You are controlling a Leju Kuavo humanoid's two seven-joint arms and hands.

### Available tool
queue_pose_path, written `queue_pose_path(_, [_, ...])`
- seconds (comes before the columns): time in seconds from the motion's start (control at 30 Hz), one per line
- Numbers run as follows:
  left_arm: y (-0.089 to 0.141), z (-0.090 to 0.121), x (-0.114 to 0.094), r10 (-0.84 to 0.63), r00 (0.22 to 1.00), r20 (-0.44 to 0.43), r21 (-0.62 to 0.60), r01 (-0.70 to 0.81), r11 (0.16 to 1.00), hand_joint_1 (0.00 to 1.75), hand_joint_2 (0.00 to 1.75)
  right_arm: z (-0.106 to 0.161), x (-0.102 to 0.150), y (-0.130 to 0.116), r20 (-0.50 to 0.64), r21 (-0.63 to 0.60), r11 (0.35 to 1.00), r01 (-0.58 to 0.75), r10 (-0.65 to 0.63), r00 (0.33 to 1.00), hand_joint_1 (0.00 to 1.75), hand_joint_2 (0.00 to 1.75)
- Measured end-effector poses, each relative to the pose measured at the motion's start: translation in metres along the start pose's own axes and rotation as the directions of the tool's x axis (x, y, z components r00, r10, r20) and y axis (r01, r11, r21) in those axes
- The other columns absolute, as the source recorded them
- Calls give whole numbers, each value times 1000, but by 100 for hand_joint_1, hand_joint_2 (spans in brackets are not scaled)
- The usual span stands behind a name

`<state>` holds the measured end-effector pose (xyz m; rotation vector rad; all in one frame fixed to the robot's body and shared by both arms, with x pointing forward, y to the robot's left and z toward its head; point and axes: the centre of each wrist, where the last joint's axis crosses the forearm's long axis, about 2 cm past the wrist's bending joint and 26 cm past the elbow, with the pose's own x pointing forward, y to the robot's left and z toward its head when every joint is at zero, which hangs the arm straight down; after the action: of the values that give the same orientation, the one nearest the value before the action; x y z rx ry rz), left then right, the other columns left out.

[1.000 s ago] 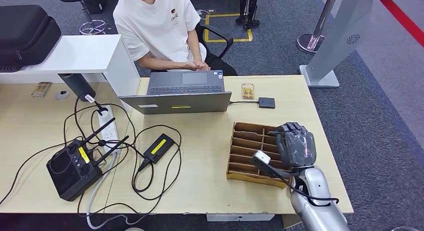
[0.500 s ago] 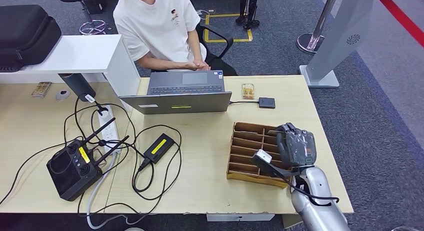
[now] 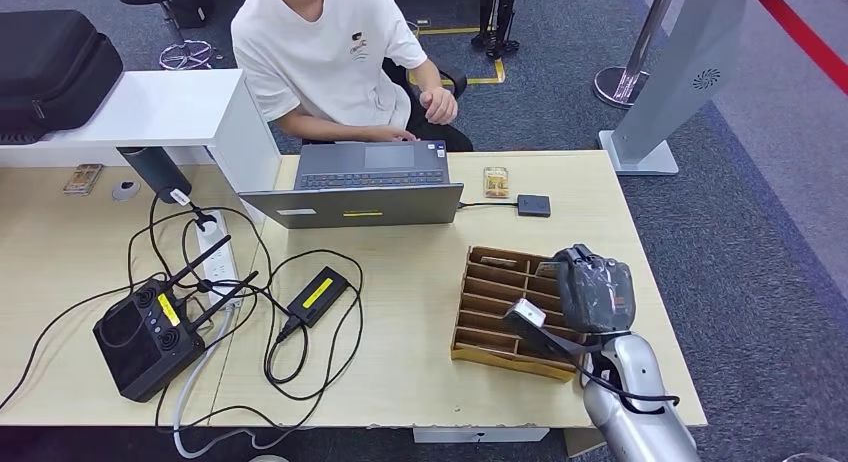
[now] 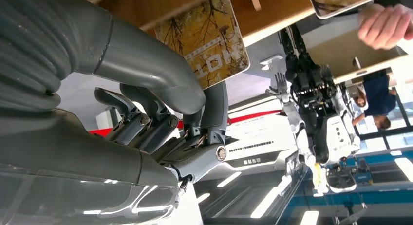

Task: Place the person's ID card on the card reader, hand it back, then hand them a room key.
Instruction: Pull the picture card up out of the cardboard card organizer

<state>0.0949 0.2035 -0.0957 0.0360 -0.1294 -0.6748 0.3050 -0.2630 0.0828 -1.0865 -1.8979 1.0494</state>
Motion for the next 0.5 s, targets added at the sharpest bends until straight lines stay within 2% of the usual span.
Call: queue_pose_path(0.5, [0,0,2,-5,1000,-13,-5,5,1000,0,175,-5,2,-3,6,-20,1000,2,-2,1000,175,175])
